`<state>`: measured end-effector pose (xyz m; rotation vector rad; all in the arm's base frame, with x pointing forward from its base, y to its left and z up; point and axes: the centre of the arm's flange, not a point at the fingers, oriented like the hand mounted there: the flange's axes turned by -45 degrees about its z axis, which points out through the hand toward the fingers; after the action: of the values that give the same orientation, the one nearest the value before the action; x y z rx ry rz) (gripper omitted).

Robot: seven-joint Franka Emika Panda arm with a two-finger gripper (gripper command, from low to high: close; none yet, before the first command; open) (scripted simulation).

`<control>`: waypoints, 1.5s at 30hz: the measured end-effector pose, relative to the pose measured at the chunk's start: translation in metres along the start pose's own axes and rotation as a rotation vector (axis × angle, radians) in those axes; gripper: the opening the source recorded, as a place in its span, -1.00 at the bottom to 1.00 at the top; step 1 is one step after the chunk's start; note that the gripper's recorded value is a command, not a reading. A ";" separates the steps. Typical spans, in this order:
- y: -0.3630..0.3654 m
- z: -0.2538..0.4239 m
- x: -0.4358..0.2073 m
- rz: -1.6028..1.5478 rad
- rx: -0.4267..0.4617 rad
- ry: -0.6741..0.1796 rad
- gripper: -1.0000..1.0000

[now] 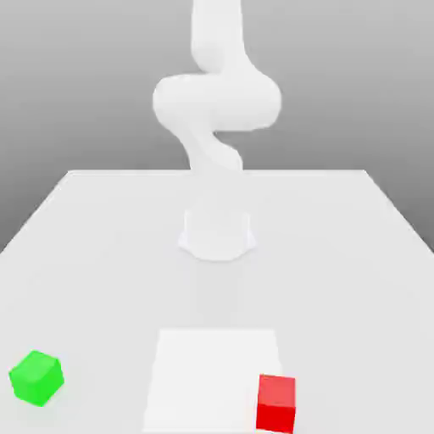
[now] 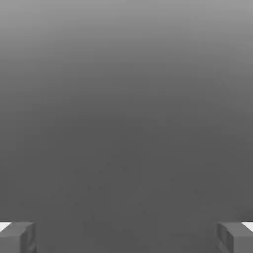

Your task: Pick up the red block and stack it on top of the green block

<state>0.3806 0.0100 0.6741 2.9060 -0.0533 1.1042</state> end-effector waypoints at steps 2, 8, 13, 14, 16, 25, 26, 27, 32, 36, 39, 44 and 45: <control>-0.009 0.042 -0.003 0.004 -0.032 -0.061 0.00; -0.026 0.159 -0.030 0.014 -0.096 -0.232 0.00; -0.038 0.247 -0.072 0.026 -0.116 -0.371 0.00; -0.040 0.263 -0.082 0.029 -0.116 -0.398 0.00; -0.045 0.293 -0.104 0.037 -0.113 -0.452 0.00; -0.075 0.395 -0.218 0.093 -0.042 -0.687 0.00; -0.079 0.403 -0.230 0.101 -0.031 -0.707 0.00; -0.081 0.412 -0.240 0.106 -0.026 -0.716 0.00; -0.083 0.450 -0.276 0.110 -0.021 -0.725 -1.00; -0.084 0.450 -0.276 0.110 -0.021 -0.724 -1.00; -0.083 0.445 -0.272 0.111 -0.020 -0.724 -1.00; -0.053 0.412 -0.235 0.217 -0.066 -0.726 -1.00; -0.030 0.412 -0.231 0.299 -0.100 -0.725 -1.00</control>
<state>0.4830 0.0275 0.2120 3.0877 -0.5493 -0.0019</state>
